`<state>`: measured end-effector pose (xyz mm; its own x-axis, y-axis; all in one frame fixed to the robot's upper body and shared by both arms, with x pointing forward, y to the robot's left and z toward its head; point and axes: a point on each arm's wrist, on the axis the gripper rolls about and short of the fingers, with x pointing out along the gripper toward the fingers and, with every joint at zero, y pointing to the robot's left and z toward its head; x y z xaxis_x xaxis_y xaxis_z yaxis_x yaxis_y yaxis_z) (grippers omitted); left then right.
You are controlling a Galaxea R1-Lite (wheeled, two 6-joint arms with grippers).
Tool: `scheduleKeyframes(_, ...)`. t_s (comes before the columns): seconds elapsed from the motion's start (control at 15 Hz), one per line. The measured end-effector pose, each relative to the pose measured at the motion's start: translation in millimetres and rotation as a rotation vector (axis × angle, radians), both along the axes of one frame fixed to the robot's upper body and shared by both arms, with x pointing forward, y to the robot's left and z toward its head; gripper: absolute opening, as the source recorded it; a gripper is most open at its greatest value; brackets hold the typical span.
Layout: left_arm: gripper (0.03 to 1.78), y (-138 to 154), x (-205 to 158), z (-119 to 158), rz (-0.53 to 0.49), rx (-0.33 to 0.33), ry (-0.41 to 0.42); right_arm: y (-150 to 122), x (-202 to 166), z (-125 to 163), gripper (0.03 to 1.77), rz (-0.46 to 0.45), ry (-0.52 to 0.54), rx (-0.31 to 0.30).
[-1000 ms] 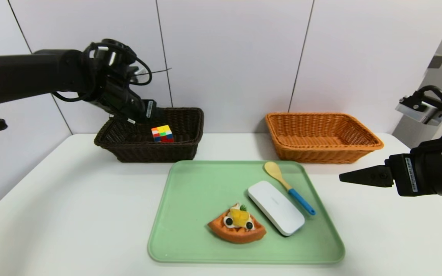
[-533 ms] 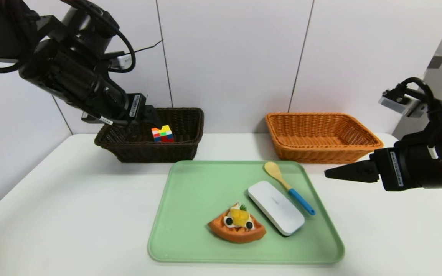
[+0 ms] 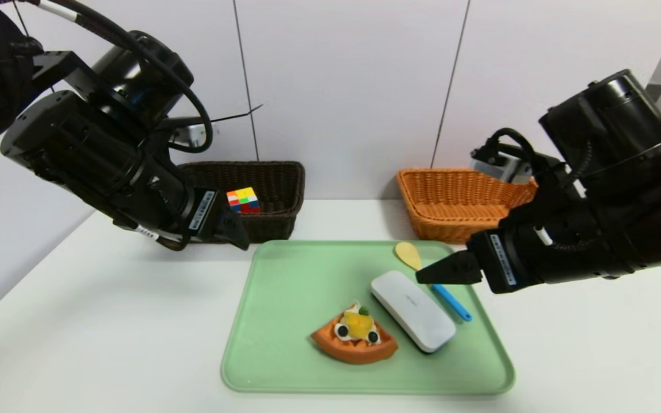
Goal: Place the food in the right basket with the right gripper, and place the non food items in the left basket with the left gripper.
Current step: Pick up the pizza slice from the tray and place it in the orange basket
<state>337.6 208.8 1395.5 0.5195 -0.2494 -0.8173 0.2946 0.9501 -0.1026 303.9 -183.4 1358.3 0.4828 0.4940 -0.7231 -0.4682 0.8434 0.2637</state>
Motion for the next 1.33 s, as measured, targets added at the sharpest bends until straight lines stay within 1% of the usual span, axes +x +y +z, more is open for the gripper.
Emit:
scheduleKeyframes(0.13, 1.68, 1.0, -3.2, 0.3, -0.004, 0.005, -0.001, 20.9, 1.1, -3.9, 1.70, 0.016, 0.028, 0.000)
scheduleKeyframes(0.33, 1.69, 4.2, -7.2, 1.0, -0.004, 0.007, -0.001, 49.7, 0.3, -14.1, 1.70, 0.049, 0.040, -0.049)
scheduleKeyframes(0.53, 1.69, 5.9, -9.7, -0.7, -0.001, 0.012, 0.006, 73.1, -1.3, -22.8, 1.70, 0.079, 0.083, -0.085)
scheduleKeyframes(0.73, 1.69, 6.8, -11.4, -0.6, 0.001, 0.013, 0.005, 90.6, 0.8, -32.9, 1.70, 0.100, 0.115, -0.115)
scheduleKeyframes(0.93, 1.69, 7.2, -12.0, -0.2, 0.005, 0.012, 0.004, 106.7, 7.8, -44.9, 1.70, 0.103, 0.120, -0.150)
scheduleKeyframes(1.13, 1.69, 7.8, -13.1, 0.8, 0.006, 0.009, 0.001, 115.2, 13.4, -56.0, 1.70, 0.112, 0.129, -0.181)
scheduleKeyframes(1.33, 1.69, 8.6, -15.0, 1.8, 0.005, 0.005, -0.001, 117.8, 15.8, -63.5, 1.70, 0.120, 0.127, -0.217)
